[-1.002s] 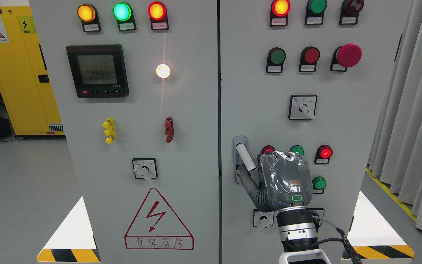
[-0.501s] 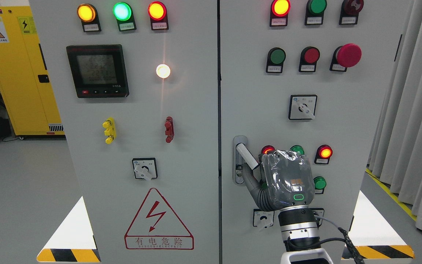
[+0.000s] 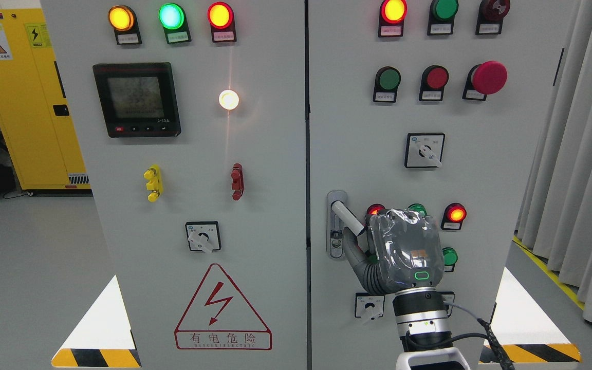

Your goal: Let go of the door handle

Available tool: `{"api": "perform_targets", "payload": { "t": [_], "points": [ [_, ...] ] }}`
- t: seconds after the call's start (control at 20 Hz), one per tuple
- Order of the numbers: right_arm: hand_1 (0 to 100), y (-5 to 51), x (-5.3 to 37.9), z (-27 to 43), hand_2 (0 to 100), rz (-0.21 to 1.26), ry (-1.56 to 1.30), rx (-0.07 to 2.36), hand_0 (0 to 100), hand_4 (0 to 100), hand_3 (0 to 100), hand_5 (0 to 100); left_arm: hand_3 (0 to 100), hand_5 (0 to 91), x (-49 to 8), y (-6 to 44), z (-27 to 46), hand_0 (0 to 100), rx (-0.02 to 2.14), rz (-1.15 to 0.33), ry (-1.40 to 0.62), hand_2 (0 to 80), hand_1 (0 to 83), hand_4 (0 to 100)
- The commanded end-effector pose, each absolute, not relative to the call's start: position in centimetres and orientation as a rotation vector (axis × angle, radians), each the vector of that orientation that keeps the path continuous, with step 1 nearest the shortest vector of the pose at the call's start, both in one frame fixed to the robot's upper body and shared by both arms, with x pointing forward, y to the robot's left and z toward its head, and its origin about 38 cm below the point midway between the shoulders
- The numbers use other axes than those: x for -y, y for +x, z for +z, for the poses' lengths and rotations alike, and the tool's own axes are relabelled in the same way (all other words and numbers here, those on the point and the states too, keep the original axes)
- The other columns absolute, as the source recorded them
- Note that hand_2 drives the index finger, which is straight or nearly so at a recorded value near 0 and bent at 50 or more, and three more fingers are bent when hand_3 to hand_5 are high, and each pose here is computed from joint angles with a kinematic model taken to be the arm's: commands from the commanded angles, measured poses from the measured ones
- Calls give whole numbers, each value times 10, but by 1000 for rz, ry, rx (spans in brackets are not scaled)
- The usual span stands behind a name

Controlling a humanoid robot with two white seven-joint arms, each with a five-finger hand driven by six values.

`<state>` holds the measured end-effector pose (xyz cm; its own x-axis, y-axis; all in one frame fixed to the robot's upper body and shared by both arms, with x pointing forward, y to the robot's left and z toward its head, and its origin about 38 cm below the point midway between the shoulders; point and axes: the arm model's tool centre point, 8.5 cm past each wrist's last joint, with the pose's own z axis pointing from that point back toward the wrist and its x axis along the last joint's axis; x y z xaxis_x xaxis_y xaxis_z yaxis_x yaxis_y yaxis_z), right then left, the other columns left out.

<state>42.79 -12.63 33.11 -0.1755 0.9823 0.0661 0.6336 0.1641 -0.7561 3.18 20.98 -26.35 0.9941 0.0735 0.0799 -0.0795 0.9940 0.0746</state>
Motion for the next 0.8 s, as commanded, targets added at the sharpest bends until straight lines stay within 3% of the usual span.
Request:
{"api": "perform_targets", "payload": {
  "t": [0.0,0.75],
  "points": [
    [434,428,131,334,1000,788,-1537,1877,579,1000,1000,1000,0,0,-209,36,-263,120,90,78,76,0,556,0],
    [433,429,131,335,1000,789,-1540,1880,534,1000,1000,1000,0,0,-209,36,-263,120,90,78,76,0,556,0]
  ]
}}
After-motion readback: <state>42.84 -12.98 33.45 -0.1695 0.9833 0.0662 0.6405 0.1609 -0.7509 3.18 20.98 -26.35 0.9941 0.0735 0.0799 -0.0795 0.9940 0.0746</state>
